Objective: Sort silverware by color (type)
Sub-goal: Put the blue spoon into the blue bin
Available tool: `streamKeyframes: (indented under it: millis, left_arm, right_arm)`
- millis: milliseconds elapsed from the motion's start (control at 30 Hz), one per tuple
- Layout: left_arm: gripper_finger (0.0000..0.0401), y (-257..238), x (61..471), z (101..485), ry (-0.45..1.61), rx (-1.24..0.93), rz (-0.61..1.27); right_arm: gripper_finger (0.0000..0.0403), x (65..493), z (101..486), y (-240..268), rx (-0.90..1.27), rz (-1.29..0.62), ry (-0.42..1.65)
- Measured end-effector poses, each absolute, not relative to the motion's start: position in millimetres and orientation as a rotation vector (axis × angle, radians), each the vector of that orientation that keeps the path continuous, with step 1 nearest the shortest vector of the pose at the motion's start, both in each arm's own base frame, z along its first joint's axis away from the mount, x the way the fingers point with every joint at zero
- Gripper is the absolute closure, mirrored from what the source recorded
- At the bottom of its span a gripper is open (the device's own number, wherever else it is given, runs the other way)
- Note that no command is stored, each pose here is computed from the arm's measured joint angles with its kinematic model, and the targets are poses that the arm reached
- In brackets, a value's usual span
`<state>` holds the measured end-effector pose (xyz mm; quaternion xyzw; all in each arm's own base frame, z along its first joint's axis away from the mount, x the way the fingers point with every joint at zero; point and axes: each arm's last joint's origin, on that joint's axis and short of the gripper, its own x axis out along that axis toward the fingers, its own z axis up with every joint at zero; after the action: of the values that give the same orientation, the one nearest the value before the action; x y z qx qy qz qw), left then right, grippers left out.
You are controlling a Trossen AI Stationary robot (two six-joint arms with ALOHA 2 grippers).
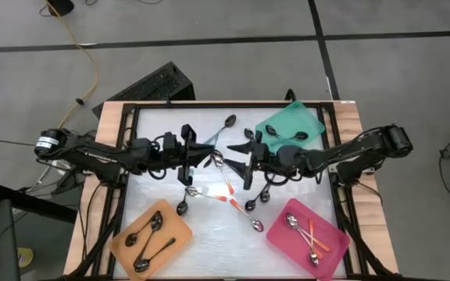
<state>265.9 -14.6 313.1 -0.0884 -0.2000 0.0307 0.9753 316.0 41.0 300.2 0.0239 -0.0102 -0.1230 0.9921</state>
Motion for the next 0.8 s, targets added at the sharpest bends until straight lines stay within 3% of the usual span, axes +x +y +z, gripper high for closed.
streamKeyframes:
  millis: [200,800]
  left_arm:
    - [0.0401,-19,273,306,-0.397,-0.184,0.052]
    - [0.04,-20,295,282,-0.44,-0.158,0.062]
  right_arm:
    - [0.0141,317,309,34,0.091,-0.207,-0.112]
    - [0.0138,319,308,34,0.157,-0.169,-0.128]
